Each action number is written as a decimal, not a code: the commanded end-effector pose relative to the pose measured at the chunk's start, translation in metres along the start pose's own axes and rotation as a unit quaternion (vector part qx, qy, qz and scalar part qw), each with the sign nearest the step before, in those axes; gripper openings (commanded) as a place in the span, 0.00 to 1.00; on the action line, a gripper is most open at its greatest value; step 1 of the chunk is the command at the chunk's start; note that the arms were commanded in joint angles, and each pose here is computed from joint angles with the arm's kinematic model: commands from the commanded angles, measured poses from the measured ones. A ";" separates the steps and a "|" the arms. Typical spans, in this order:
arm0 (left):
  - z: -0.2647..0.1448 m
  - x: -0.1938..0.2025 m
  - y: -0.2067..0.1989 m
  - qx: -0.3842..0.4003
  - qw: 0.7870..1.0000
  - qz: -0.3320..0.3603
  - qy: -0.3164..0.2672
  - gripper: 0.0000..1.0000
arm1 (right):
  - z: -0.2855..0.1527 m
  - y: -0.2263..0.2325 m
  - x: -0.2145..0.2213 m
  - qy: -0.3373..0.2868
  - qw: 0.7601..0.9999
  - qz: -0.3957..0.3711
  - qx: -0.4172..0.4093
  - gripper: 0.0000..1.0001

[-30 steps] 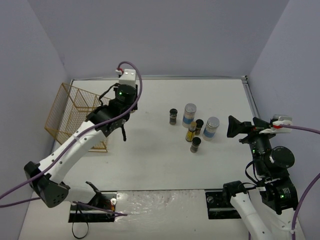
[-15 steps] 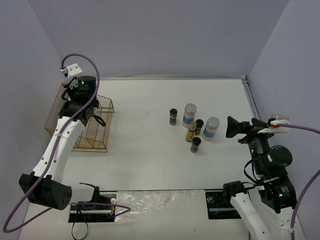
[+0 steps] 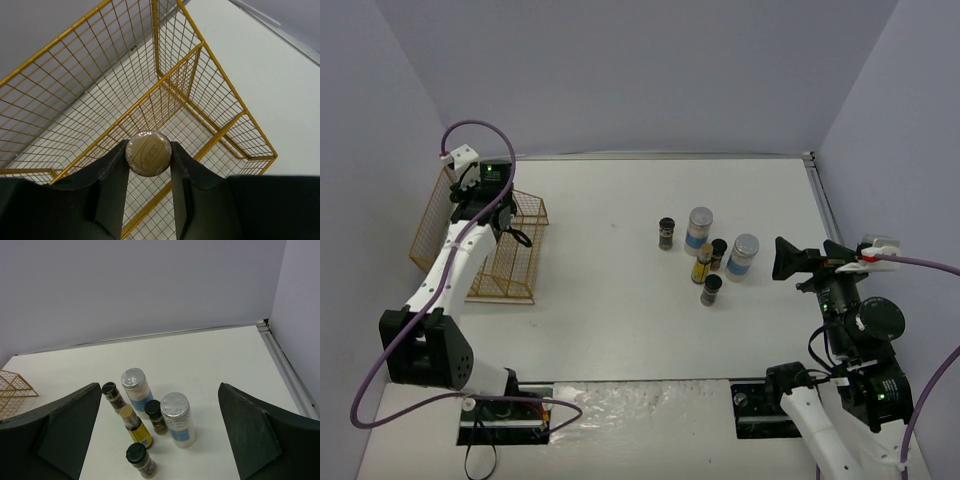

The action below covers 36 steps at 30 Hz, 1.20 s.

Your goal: Organize the condiment bottles

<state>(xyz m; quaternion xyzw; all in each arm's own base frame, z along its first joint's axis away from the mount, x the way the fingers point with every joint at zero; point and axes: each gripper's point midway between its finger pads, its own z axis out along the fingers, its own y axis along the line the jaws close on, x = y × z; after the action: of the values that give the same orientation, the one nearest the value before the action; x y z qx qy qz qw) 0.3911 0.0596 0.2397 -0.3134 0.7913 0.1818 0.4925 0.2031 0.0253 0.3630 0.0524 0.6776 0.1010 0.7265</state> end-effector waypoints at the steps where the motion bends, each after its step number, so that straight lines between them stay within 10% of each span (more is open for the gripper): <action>1: 0.008 -0.025 -0.017 0.015 0.996 -0.082 -0.036 0.00 | 0.006 0.006 -0.011 -0.023 1.000 -0.003 -0.012 1.00; 22: 0.040 0.012 -0.012 -0.035 0.996 -0.077 -0.023 0.02 | 0.009 0.001 -0.001 -0.015 1.000 -0.004 -0.003 1.00; 36: 0.032 0.014 -0.017 -0.006 0.997 -0.076 0.006 0.66 | 0.008 0.002 0.001 -0.015 1.000 -0.002 -0.005 1.00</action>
<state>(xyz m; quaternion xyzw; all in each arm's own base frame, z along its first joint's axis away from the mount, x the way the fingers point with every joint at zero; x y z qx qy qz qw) 0.4105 0.0630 0.1746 -0.3618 0.7910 0.1812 0.4589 0.2088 0.0263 0.3436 0.0501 0.6940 0.0952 0.7118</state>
